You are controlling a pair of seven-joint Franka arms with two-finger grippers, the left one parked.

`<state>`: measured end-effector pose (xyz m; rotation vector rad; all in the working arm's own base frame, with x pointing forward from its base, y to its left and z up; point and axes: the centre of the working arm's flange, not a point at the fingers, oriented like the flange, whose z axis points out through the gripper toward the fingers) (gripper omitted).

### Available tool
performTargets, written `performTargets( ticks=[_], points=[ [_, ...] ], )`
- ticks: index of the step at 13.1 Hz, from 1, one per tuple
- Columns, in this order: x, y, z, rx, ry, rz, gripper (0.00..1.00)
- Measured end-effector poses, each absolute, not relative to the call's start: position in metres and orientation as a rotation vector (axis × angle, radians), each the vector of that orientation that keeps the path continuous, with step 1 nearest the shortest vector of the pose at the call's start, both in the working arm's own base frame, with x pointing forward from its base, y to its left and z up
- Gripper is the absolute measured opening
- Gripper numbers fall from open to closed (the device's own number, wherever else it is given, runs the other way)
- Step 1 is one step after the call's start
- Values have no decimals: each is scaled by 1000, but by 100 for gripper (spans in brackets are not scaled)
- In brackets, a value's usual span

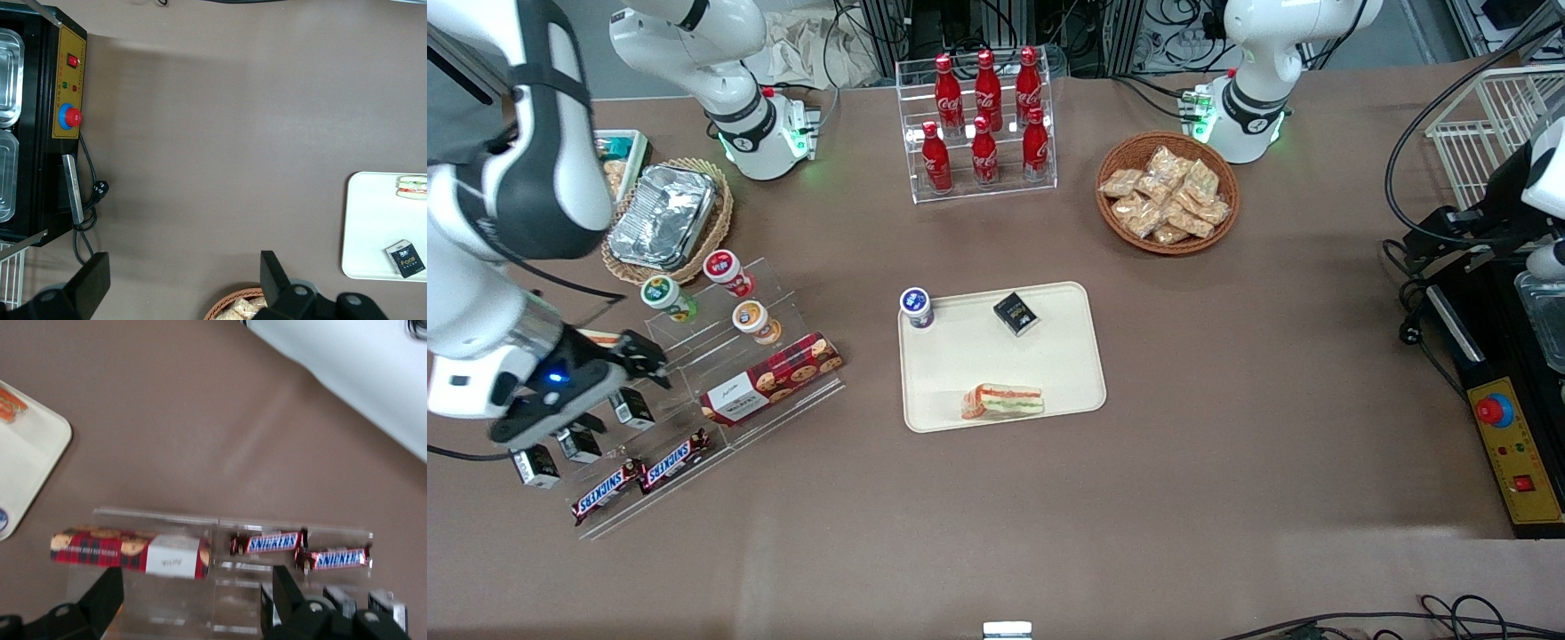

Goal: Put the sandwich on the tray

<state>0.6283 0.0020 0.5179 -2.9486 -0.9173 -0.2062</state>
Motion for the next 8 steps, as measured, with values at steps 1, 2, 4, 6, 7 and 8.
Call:
performTargets(
  ticks=[1,2,4,6,7,8],
  points=[
    [618,-16,527,-2953,-868,-154,100],
    [606,-37,537,-2958,-805,-101,100],
    [578,-76,561,-2986,-622,-30,100],
    [553,-90,588,-3034,-402,10,100],
    [544,-87,601,-3047,-297,14,100],
    [537,-82,612,-3054,-209,7,100]
  ],
)
